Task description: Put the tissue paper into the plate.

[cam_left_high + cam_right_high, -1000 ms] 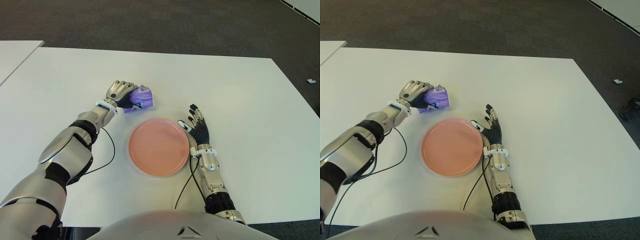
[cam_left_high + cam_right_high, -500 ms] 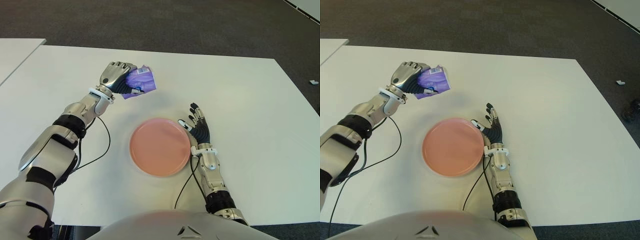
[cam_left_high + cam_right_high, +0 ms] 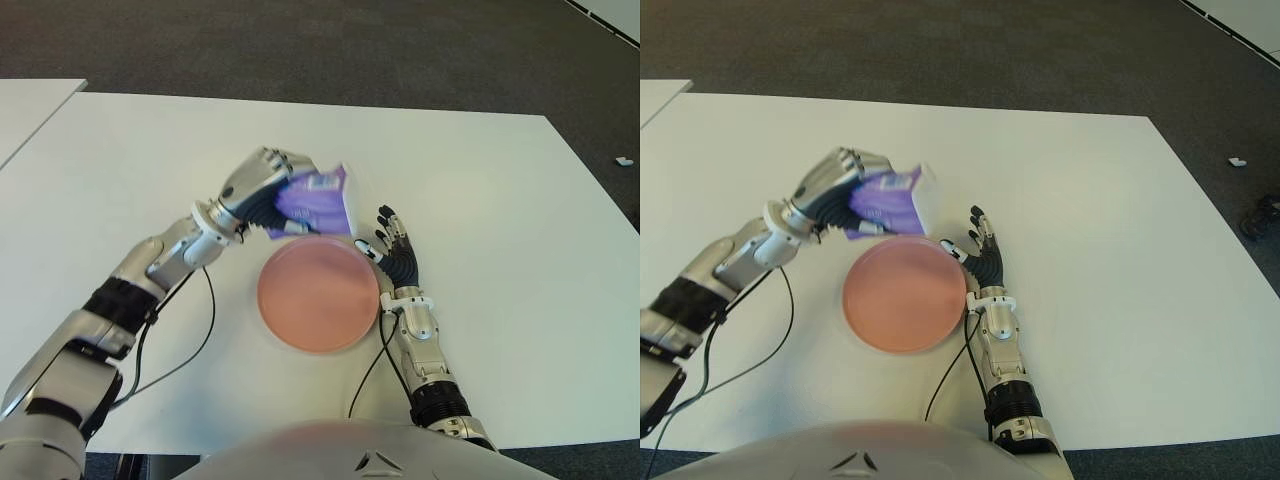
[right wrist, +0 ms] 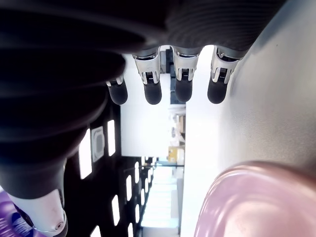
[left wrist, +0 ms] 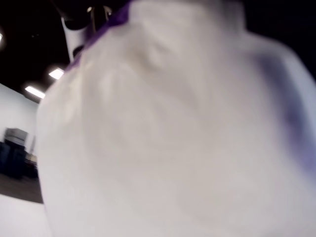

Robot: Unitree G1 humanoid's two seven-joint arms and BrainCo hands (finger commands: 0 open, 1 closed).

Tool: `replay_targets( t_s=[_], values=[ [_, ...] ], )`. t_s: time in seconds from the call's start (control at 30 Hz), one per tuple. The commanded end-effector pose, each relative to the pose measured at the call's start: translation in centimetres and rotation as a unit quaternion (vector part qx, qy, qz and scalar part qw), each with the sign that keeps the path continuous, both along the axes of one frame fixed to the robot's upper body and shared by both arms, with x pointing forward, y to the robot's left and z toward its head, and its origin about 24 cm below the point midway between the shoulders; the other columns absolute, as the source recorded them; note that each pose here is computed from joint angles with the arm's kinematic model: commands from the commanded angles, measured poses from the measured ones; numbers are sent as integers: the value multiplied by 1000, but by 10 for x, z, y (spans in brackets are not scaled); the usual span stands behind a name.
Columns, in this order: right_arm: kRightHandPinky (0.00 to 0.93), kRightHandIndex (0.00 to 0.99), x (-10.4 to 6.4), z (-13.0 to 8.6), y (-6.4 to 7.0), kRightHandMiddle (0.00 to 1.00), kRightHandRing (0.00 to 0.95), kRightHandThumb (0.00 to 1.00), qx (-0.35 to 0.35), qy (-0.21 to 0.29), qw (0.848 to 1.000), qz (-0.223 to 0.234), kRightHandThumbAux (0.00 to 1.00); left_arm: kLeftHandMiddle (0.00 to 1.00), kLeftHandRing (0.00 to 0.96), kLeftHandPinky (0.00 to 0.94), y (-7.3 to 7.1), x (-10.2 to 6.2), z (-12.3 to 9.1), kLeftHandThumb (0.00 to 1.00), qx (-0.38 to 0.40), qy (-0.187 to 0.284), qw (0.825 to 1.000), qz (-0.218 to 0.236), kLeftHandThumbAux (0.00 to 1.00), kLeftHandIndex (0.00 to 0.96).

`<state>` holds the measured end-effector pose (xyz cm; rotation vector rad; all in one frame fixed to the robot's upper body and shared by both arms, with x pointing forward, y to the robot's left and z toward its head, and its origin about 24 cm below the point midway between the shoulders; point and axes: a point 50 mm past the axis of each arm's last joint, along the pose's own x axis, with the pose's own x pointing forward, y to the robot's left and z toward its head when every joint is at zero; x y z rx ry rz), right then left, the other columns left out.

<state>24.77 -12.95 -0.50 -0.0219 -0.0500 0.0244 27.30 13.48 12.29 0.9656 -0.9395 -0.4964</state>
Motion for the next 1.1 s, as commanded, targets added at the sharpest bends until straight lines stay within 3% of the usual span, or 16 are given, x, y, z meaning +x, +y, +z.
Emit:
replay_targets(
  t_s=[0.03, 0.37, 1.1],
  values=[
    [0, 0, -18, -30, -5, 0, 0, 24, 5, 83, 996, -11, 686, 858, 858, 854, -2, -26, -6, 742, 49, 47, 996, -57, 697, 444],
    [0, 0, -17, -31, -5, 0, 0, 11, -2, 83, 997, -13, 692, 841, 845, 840, -6, -40, 0, 743, 144, 81, 979, -117, 696, 444],
    [0, 0, -16, -32, -4, 0, 0, 8, -1, 81, 997, -12, 685, 837, 843, 851, -14, -41, -26, 740, 274, 78, 947, -149, 699, 442]
  ],
)
